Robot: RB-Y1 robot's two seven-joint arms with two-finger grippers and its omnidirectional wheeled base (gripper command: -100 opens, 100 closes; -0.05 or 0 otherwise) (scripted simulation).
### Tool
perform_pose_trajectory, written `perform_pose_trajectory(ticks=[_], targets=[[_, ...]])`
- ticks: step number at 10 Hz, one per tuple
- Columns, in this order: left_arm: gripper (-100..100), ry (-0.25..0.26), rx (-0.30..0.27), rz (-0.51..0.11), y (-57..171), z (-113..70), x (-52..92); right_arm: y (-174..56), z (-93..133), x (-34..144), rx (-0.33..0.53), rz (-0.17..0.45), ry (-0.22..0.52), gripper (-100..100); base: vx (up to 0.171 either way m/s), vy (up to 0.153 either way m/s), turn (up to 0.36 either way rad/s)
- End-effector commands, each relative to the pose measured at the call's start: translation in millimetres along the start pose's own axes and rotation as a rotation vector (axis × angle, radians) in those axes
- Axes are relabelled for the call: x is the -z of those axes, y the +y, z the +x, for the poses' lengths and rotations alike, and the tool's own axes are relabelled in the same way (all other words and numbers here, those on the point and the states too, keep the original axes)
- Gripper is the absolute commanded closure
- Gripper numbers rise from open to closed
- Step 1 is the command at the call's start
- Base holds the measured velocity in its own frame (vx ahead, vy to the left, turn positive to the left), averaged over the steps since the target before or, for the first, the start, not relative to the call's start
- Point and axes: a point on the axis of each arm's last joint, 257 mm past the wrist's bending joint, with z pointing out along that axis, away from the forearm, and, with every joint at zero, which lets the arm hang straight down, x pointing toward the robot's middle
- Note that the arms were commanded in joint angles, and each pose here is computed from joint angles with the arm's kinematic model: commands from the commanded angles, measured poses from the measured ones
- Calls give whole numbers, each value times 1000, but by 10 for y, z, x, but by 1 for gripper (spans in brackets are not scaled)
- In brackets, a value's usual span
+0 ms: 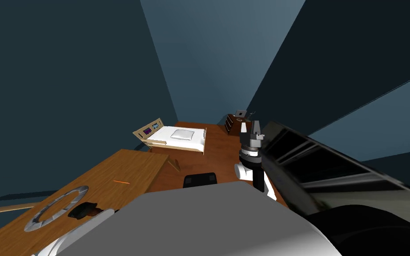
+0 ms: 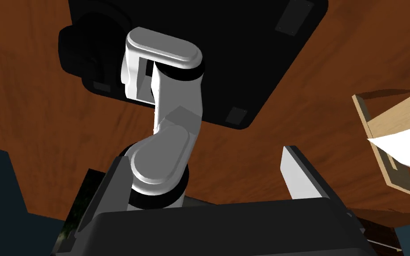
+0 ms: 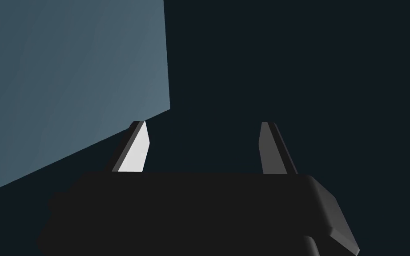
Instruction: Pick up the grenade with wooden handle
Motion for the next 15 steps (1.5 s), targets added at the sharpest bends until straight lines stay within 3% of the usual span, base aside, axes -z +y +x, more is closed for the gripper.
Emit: perform_pose_trajectory(ticks=[1,2,3,4,5,6,10,11,13,15], targets=[[-100,84,-53,8,-22,353,76,0,0,0,0,0,0,0,-20,22,-216],[-100,95,-68,10,-24,380,78,0,0,0,0,0,0,0,-15,27,-74],[-100,165,-110,16,-13,665,166,0,0,0,0,0,0,0,-12,40,-129],[-100,168,-115,17,-13,674,168,0,0,0,0,0,0,0,-11,44,-94],[-100,229,-145,24,-3,930,262,0,0,0,0,0,0,0,-11,53,-154],[-100,238,-157,26,-3,952,267,0,0,0,0,0,0,0,-5,60,-72],[-100,463,-257,71,-17,1858,672,0,0,0,0,0,0,0,12,174,-163],[-100,463,-257,71,-17,1858,672,0,-1,0,0,0,0,0,44,216,-25],[-100,516,-266,98,-114,2087,750,0,-1,1,0,0,0,0,48,210,-66],[-100,517,-268,100,-104,2110,746,-1,-1,1,0,0,0,0,40,133,-35]])
